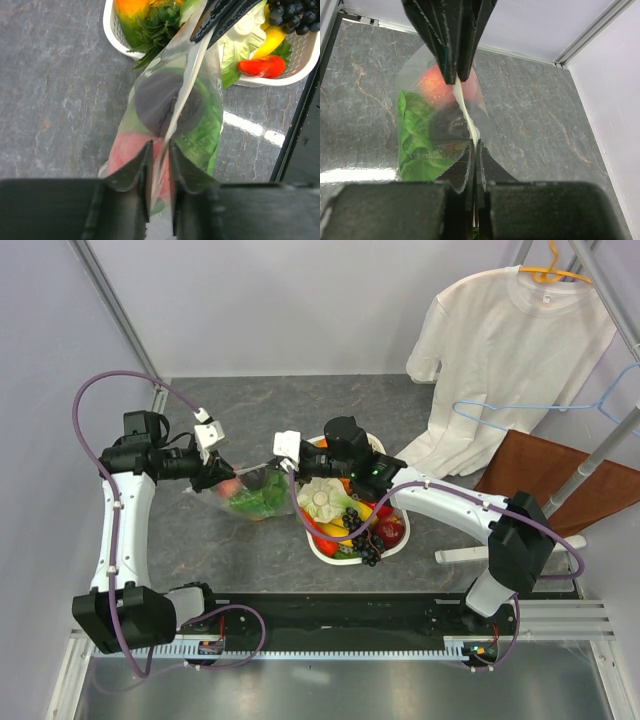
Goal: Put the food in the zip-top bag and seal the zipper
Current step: Place the zipper food storage bag at the center of the board.
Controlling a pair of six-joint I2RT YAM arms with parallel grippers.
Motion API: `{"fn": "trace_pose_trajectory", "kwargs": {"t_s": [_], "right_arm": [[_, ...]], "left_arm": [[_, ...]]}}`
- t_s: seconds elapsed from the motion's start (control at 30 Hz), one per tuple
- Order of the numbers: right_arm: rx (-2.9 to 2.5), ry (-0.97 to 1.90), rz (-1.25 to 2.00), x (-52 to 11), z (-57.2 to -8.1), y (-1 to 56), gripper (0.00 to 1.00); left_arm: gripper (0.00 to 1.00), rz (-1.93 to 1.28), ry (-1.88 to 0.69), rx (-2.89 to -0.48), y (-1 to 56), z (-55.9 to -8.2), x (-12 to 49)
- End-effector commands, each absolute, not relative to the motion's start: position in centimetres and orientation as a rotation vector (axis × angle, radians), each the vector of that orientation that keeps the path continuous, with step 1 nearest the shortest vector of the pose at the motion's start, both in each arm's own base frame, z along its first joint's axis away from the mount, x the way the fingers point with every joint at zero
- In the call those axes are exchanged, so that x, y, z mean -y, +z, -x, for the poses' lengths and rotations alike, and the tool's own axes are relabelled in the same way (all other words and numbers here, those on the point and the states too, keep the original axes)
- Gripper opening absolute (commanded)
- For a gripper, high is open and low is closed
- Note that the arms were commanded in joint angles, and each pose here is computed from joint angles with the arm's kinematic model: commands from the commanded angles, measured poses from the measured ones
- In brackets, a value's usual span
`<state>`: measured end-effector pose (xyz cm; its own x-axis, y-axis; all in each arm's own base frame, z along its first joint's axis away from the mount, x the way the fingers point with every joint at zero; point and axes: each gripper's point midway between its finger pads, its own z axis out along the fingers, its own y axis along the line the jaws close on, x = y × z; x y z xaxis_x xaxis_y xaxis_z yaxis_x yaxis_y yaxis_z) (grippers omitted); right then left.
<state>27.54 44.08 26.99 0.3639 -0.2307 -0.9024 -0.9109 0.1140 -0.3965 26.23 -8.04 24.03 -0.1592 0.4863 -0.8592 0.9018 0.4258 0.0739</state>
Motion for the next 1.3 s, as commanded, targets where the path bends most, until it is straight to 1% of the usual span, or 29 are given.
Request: {"fn": "trace_pose_trajectory", "kwargs": {"t_s": [0.0, 0.03, 0.07, 0.2, 0.27, 0.3, 0.4, 0.43, 0.47, 0.5, 0.53, 0.6, 0.63, 0.7, 0.73, 0.8, 0.83, 0.87, 0.93, 1.03, 1.17, 1.27], "right_arm": [[-0.991, 0.715, 1.341, -44.0, -26.5, 31.8, 0.00], [-0.989, 0.715, 1.339, -44.0, -26.5, 31.9, 0.00], [-0.984, 0.714, 1.339, -44.0, -26.4, 32.0, 0.00], [-0.978, 0.715, 1.340, -44.1, -26.4, 32.0, 0.00], [-0.977, 0.716, 1.341, -44.1, -26.4, 32.1, 0.00], [-0.977, 0.716, 1.341, -44.1, -26.4, 32.1, 0.00], [-0.982, 0.717, 1.348, -44.1, -26.3, 31.8, 0.00], [-0.988, 0.712, 1.346, -44.0, -26.4, 31.7, 0.03], [-0.993, 0.711, 1.345, -44.0, -26.4, 31.7, 0.11], [-1.012, 0.718, 1.341, -43.9, -26.3, 31.6, 0.22], [-1.033, 0.724, 1.337, -43.9, -26.4, 31.4, 0.40], [-1.077, 0.748, 1.323, -43.6, -26.2, 31.5, 0.56], [-1.094, 0.755, 1.309, -43.5, -26.2, 31.6, 0.74], [-1.135, 0.773, 1.265, -43.2, -26.2, 32.2, 0.86], [-1.148, 0.779, 1.245, -43.0, -26.3, 32.7, 0.98], [-1.175, 0.791, 1.186, -42.7, -26.5, 34.0, 0.98], [-1.184, 0.797, 1.168, -42.5, -26.6, 34.4, 0.98], [-1.183, 0.796, 1.143, -42.2, -26.8, 35.2, 0.98], [-1.209, 0.819, 1.096, -41.6, -27.2, 36.0, 0.98], [-1.242, 0.831, 1.033, -40.7, -28.0, 37.2, 0.98], [-1.273, 0.817, 0.991, -39.1, -28.7, 37.9, 0.98], [-1.288, 0.792, 0.989, -37.8, -28.8, 37.7, 0.98]], "left_arm": [[0.30, -1.218, -0.542, -1.787, 24.1, -25.5, 7.8], [0.33, -1.219, -0.548, -1.783, 24.0, -25.4, 7.9], [0.33, -1.220, -0.554, -1.783, 23.9, -25.4, 7.9], [0.27, -1.231, -0.575, -1.789, 23.4, -25.3, 8.0], [0.19, -1.230, -0.583, -1.785, 23.6, -25.3, 8.1], [0.13, -1.230, -0.582, -1.781, 23.8, -25.4, 8.1], [0.02, -1.217, -0.592, -1.786, 24.1, -25.4, 8.2], [0.02, -1.208, -0.593, -1.786, 24.3, -25.4, 8.2], [0.02, -1.182, -0.598, -1.797, 24.8, -25.6, 8.2], [0.02, -1.162, -0.596, -1.802, 25.1, -25.8, 8.2], [0.02, -1.145, -0.553, -1.800, 25.5, -26.7, 7.8], [0.02, -1.076, -0.519, -1.812, 26.8, -27.7, 7.4], [0.02, -1.062, -0.457, -1.790, 27.5, -29.0, 6.8], [0.02, -1.020, -0.411, -1.777, 28.8, -30.1, 6.4], [0.02, -1.006, -0.370, -1.765, 29.2, -31.3, 5.9], [0.02, -1.013, -0.316, -1.738, 30.3, -32.8, 5.3], [0.02, -1.024, -0.288, -1.747, 29.9, -34.1, 4.8], [0.02, -1.038, -0.239, -1.714, 31.2, -35.4, 4.3], [0.02, -1.098, -0.184, -1.674, 31.7, -37.6, 3.7], [0.02, -1.198, -0.129, -1.585, 32.5, -39.3, 3.6], [0.02, -1.328, -0.095, -1.545, 29.9, -39.5, 3.5], [0.02, -1.412, -0.122, -1.606, 25.8, -37.4, 3.3]]}}
